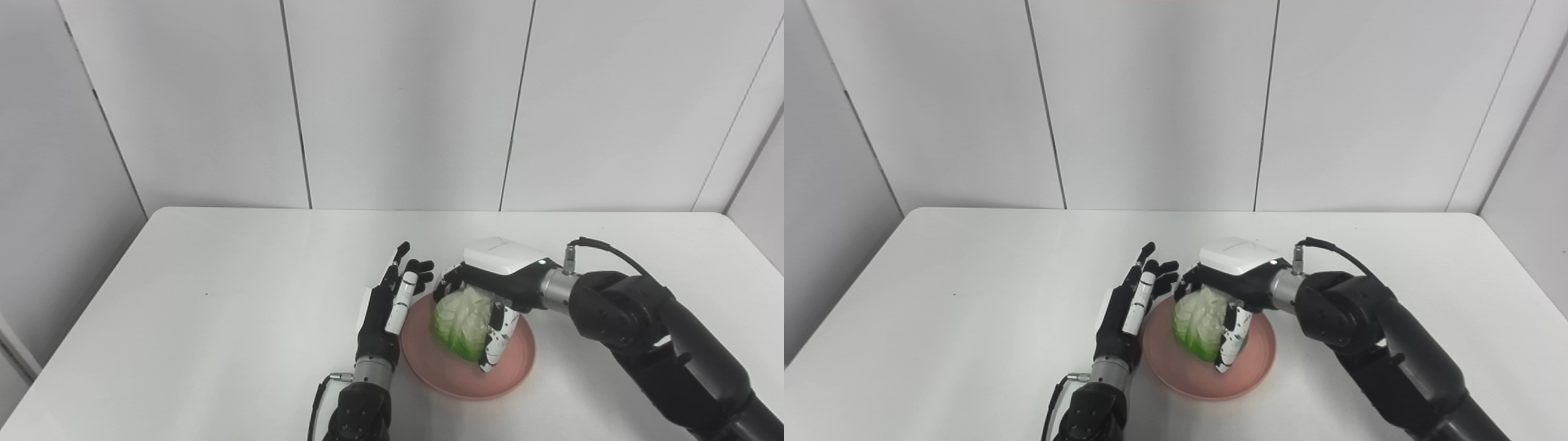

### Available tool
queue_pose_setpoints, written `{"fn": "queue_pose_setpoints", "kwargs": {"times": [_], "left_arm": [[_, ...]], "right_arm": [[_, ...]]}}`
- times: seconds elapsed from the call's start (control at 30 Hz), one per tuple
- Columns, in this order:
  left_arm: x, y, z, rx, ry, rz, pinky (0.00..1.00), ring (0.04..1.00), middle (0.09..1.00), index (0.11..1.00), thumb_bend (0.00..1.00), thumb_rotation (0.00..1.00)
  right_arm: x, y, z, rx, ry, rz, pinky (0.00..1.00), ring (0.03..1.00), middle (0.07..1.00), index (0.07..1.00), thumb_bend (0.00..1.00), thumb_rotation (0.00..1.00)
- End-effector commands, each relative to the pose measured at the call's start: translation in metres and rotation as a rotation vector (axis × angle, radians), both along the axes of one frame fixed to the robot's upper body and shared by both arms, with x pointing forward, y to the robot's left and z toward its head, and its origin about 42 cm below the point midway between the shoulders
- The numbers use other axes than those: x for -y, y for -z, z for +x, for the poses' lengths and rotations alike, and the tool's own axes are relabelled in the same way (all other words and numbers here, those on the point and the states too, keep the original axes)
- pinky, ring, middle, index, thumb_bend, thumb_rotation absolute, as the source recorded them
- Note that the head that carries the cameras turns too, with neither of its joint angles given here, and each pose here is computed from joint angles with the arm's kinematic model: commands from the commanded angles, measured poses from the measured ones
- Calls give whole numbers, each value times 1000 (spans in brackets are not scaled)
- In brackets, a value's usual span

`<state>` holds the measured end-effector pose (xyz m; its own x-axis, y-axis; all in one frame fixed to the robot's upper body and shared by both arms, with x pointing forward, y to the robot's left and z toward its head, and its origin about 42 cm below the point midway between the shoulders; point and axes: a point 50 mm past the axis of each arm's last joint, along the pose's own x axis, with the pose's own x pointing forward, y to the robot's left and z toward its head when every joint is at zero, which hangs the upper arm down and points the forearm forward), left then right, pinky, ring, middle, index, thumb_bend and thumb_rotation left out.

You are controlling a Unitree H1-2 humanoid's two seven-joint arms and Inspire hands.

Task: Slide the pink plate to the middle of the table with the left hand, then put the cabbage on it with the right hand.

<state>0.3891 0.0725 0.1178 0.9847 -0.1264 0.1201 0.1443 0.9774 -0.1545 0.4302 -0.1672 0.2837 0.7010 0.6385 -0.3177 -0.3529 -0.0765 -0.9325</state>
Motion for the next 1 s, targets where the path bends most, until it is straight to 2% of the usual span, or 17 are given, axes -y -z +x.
{"fn": "queue_pose_setpoints", "kwargs": {"times": [0.0, 0.17, 0.2, 0.23, 0.27, 0.3, 0.33, 0.4, 0.47, 0.57, 0.7, 0.77, 0.87, 0.97], "left_arm": [[-7, 23, -12, -42, 7, 1, 830, 772, 779, 915, 665, 866], [-7, 24, -11, -34, 15, -1, 841, 771, 774, 911, 649, 859], [-7, 24, -11, -35, 14, 1, 844, 772, 773, 912, 650, 859], [-7, 24, -11, -35, 13, 4, 842, 770, 772, 912, 650, 862], [-7, 24, -11, -37, 14, 6, 831, 769, 775, 916, 662, 865], [-7, 24, -11, -36, 17, 8, 829, 769, 776, 916, 664, 865], [-7, 24, -12, -35, 20, 9, 815, 772, 782, 920, 670, 866], [-7, 24, -12, -31, 22, 16, 819, 774, 779, 919, 666, 880], [-7, 24, -12, -30, 24, 18, 825, 775, 776, 917, 657, 890], [-7, 24, -12, -30, 26, 18, 821, 780, 777, 915, 641, 908], [-7, 24, -12, -30, 23, 14, 803, 775, 782, 916, 635, 904], [-7, 24, -11, -31, 22, 12, 794, 774, 783, 915, 630, 898], [-8, 24, -11, -34, 19, 8, 784, 769, 781, 910, 636, 888], [-8, 25, -11, -34, 18, 8, 779, 771, 784, 914, 653, 888]], "right_arm": [[-8, -15, 4, 74, -38, 37, 418, 459, 496, 674, 531, 0], [-12, -1, 5, 84, -25, 38, 424, 461, 495, 669, 535, 0], [-13, 2, 4, 88, -21, 36, 431, 450, 520, 669, 531, 0], [-13, 5, 4, 92, -19, 35, 443, 508, 605, 672, 765, 27], [-13, 8, 3, 95, -19, 36, 446, 525, 629, 674, 858, 80], [-13, 11, 3, 89, -16, 35, 446, 527, 632, 675, 868, 88], [-12, 13, 2, 85, -13, 34, 462, 545, 644, 686, 940, 180], [-11, 17, 2, 64, 5, 19, 492, 576, 666, 709, 984, 304], [-9, 19, 1, 53, 17, 5, 526, 607, 685, 725, 997, 374], [-6, 21, 0, 59, 20, -39, 677, 729, 758, 760, 1000, 454], [-2, 22, 2, 64, 23, -86, 837, 848, 836, 802, 1000, 494], [1, 21, 2, 62, 33, -108, 883, 882, 857, 819, 1000, 507], [3, 16, 2, 37, 40, -110, 908, 907, 876, 838, 1000, 510], [6, 13, 2, 18, 40, -83, 884, 905, 878, 843, 1000, 518]]}}
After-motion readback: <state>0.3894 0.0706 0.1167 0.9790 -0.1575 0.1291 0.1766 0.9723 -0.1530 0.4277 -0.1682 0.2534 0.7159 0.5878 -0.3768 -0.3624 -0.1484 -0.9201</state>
